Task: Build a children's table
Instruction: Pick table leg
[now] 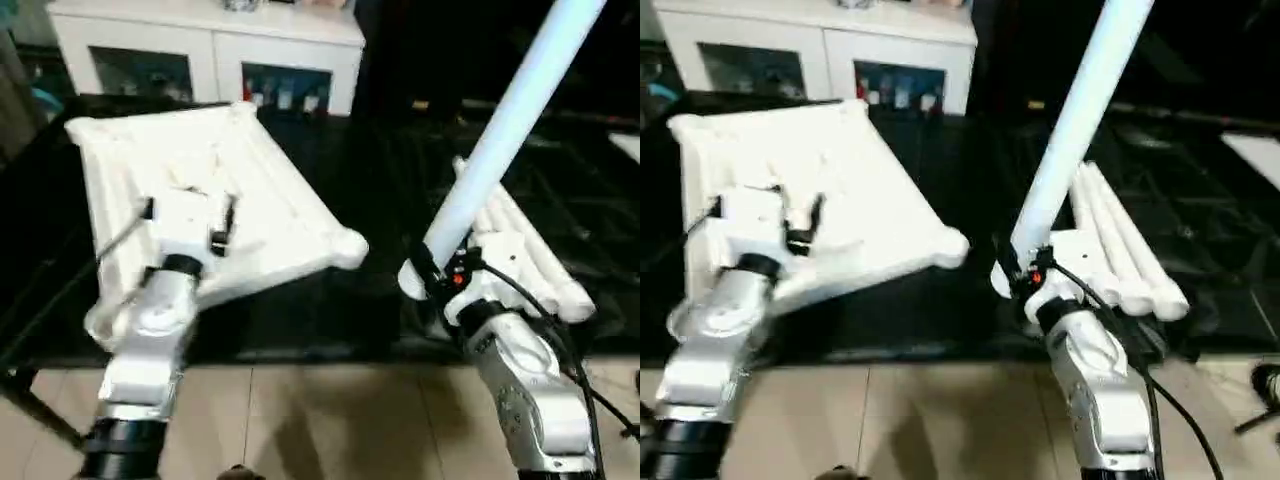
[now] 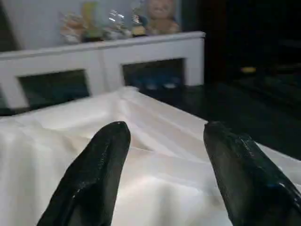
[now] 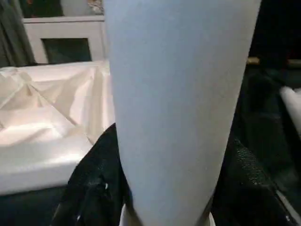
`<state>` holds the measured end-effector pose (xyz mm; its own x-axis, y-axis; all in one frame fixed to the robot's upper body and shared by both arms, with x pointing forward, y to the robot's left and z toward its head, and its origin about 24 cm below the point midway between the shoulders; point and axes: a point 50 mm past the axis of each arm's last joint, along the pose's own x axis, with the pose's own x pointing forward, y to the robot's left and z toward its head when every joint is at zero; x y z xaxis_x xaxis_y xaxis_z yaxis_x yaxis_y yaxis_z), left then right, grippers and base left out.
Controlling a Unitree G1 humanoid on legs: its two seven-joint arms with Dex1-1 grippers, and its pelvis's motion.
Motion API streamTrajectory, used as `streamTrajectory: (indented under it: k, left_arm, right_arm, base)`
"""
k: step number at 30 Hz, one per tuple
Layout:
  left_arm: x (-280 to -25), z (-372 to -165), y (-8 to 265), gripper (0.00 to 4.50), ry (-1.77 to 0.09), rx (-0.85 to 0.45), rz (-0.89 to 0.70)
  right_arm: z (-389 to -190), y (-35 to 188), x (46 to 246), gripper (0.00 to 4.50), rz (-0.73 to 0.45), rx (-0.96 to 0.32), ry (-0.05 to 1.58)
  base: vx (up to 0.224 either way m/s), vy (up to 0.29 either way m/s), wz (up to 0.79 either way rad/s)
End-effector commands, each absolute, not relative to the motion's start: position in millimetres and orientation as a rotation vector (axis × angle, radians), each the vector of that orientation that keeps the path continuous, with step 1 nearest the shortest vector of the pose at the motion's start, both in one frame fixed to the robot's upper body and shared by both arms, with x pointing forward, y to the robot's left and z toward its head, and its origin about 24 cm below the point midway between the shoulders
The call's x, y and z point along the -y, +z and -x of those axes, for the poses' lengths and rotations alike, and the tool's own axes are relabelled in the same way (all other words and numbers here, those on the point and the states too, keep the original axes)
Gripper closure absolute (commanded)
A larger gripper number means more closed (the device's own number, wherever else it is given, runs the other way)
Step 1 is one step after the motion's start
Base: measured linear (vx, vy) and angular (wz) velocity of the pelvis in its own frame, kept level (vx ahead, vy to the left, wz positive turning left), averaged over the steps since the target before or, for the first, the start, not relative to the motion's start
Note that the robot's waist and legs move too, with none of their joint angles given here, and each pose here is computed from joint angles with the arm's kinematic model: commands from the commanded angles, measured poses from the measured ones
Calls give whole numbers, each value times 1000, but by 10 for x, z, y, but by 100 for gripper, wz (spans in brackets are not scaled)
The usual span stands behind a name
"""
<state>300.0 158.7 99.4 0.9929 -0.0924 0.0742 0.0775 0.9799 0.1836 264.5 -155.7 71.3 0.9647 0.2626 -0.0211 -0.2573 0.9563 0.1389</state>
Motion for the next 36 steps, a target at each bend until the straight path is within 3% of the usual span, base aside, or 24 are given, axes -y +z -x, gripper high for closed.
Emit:
streamTrajectory:
  k: [1, 5, 10, 19, 27, 36]
  left_arm:
    - [-1530, -3027, 1040, 151, -99, 108, -218]
    - [-1542, -3045, 1056, 151, -111, 128, -265]
    - [-1524, -3039, 1002, 151, -147, 89, -199]
    - [-1446, -3030, 981, 151, -148, 100, -151]
    - [-1415, -3056, 994, 151, -153, 104, -151]
    - [-1423, -3064, 986, 151, -136, 104, -155]
  right_arm:
    - [-2654, 783, 1664, 258, -124, -16, 226]
    - [-2641, 767, 1715, 258, -115, -28, 196]
    - [-2627, 798, 1809, 258, -99, -23, 162]
    - [-2645, 865, 1753, 258, -55, -10, 231]
    - [-2718, 916, 1733, 258, -42, 6, 251]
    - [-2752, 930, 1705, 258, -33, 5, 274]
  base:
    - [-126, -93, -26]
    - [-84, -22, -26]
    - [-22, 12, -7]
    - [-10, 14, 27]
    - [111, 36, 38]
    - [179, -156, 58]
